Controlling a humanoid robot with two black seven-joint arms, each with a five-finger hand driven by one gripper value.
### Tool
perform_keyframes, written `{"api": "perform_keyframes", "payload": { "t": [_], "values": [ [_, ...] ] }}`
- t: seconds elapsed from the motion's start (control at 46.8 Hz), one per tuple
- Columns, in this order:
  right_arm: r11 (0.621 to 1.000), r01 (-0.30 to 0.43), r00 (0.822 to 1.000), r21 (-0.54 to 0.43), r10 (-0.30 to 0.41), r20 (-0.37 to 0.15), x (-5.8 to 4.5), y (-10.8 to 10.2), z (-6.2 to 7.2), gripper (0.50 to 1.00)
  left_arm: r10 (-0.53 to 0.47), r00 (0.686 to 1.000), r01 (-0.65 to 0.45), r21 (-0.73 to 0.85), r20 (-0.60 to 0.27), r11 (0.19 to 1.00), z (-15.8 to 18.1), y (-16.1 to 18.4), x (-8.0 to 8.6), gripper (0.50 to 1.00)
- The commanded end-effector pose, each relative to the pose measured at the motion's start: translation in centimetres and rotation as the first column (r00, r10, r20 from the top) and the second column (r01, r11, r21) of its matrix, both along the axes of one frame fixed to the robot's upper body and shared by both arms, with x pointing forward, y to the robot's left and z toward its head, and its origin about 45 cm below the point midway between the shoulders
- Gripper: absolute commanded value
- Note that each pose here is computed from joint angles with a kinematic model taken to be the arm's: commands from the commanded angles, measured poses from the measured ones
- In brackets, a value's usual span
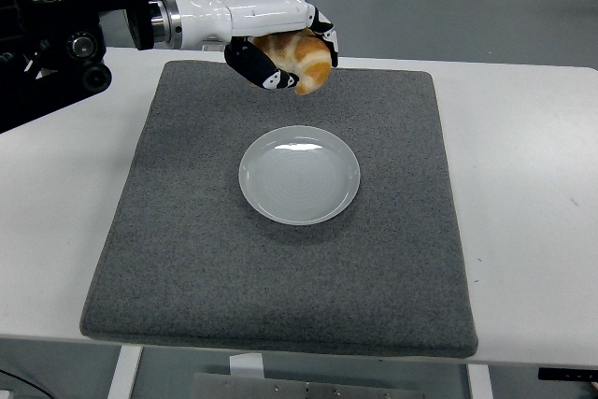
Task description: Place the bread on the plate
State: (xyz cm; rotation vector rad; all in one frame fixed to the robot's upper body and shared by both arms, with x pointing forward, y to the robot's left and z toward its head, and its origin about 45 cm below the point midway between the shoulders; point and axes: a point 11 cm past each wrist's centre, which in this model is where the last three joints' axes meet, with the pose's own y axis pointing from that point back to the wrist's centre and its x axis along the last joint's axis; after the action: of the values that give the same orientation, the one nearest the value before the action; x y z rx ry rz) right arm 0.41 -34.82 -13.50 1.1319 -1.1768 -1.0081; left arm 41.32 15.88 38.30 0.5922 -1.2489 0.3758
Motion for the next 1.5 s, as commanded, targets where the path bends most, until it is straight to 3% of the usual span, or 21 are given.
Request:
{"api": "perform_keyframes", "payload": {
  "t": [0.0,0.406,0.662,0.962,1.474],
  "values": [
    [1.0,0.0,1.0,0.0,0.0,0.0,0.0,0.0,0.0,0.932,-0.013,1.0,0.013,0.011,-0.02,1.0,-1.9,-0.9,0.0,0.5],
    [1.0,0.0,1.0,0.0,0.0,0.0,0.0,0.0,0.0,0.93,-0.009,0.997,0.015,0.081,-0.082,0.997,-9.6,-2.5,0.0,0.5],
    [1.0,0.0,1.0,0.0,0.0,0.0,0.0,0.0,0.0,0.93,-0.006,0.992,0.022,0.124,-0.129,0.992,-13.8,-2.5,-1.1,0.5],
    [1.0,0.0,1.0,0.0,0.0,0.0,0.0,0.0,0.0,0.93,0.001,0.988,0.022,0.149,-0.153,0.989,-15.9,-1.8,-1.9,0.5],
    [1.0,0.0,1.0,0.0,0.0,0.0,0.0,0.0,0.0,0.932,0.039,0.99,-0.015,0.176,-0.134,0.984,-16.6,-0.5,-1.2,0.5]
  ]
}}
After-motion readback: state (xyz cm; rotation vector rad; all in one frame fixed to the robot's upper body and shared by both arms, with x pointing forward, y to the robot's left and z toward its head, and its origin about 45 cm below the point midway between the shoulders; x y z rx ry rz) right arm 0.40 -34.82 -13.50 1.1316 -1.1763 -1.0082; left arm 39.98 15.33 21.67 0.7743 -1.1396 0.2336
